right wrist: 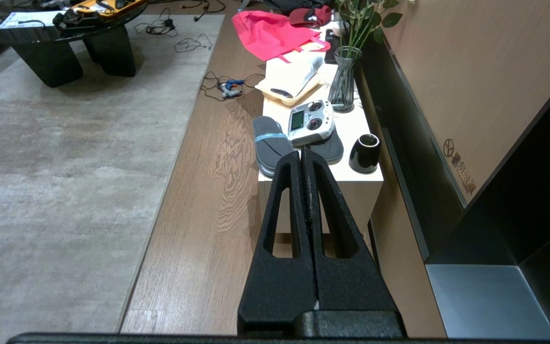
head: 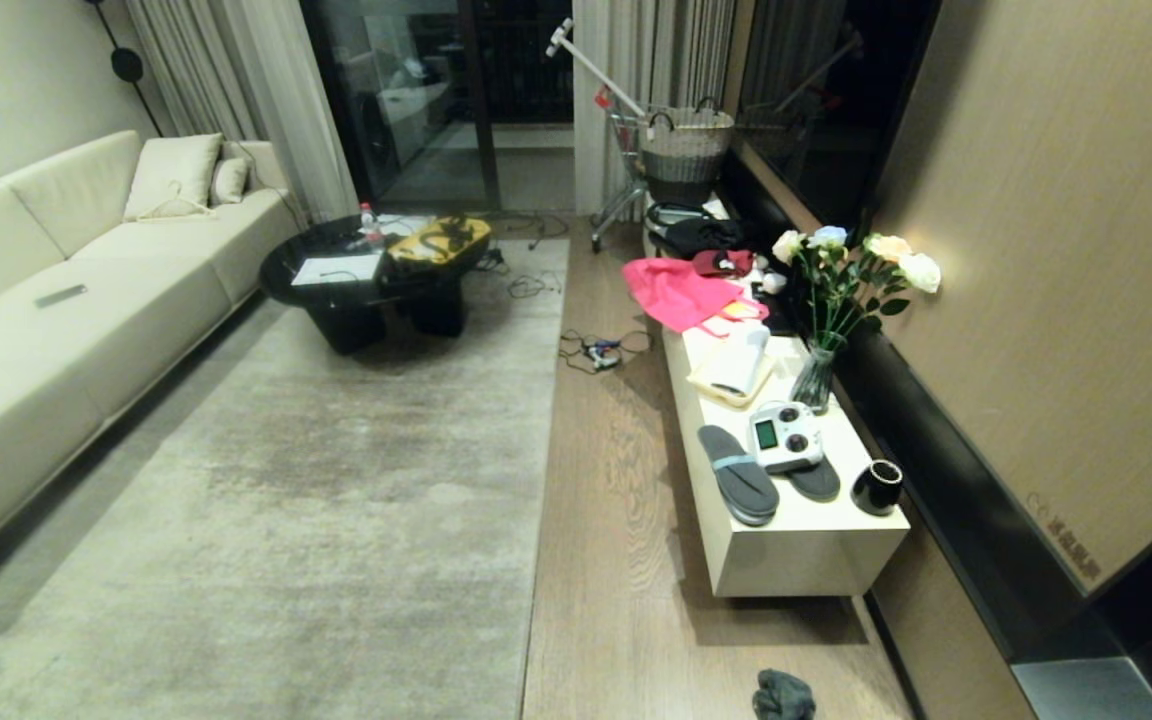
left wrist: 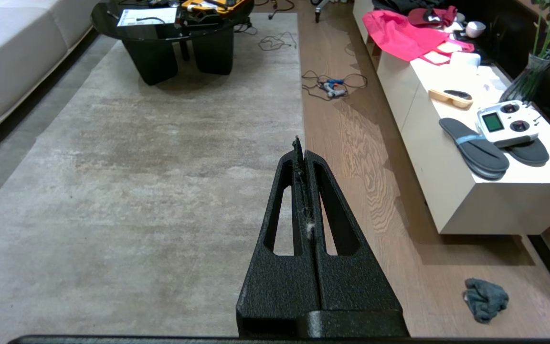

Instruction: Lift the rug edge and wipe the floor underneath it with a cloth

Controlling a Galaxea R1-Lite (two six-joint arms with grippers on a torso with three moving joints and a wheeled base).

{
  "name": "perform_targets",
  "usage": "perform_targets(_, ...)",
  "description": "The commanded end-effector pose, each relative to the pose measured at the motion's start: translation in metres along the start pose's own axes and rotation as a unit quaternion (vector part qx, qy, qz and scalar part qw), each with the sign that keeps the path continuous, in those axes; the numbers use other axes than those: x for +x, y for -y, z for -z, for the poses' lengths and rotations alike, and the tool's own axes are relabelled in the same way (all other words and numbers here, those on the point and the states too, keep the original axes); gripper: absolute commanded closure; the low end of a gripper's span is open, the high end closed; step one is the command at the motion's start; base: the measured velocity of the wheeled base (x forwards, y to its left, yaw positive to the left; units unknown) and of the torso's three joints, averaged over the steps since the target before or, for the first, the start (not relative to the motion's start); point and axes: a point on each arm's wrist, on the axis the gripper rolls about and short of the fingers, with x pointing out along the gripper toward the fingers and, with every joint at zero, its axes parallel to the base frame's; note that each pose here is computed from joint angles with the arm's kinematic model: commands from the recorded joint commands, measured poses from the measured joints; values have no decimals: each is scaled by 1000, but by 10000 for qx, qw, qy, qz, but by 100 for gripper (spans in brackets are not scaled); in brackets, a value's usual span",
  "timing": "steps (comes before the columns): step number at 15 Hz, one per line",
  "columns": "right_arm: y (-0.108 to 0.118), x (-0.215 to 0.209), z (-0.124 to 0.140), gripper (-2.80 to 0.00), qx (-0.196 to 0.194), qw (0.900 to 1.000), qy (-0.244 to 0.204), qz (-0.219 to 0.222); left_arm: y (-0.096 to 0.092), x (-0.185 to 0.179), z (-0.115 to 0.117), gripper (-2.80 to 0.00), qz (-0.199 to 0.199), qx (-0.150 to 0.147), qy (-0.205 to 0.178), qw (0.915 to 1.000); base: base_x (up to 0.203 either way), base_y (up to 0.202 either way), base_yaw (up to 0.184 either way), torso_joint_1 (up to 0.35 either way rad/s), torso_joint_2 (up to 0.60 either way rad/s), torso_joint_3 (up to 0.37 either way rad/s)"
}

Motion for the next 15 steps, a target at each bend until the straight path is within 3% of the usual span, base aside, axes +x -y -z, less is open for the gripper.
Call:
perform_targets(1, 0, 0, 0, 0, -3, 10000, -4, -3, 0, 0, 0, 0, -8, -3, 2, 10000, 0, 0, 0, 0, 0, 0)
perform_targets(15, 0, 0, 0, 0, -3, 10000, -4, -3, 0, 0, 0, 0, 6, -3, 2, 10000, 0, 0, 0, 0, 0, 0)
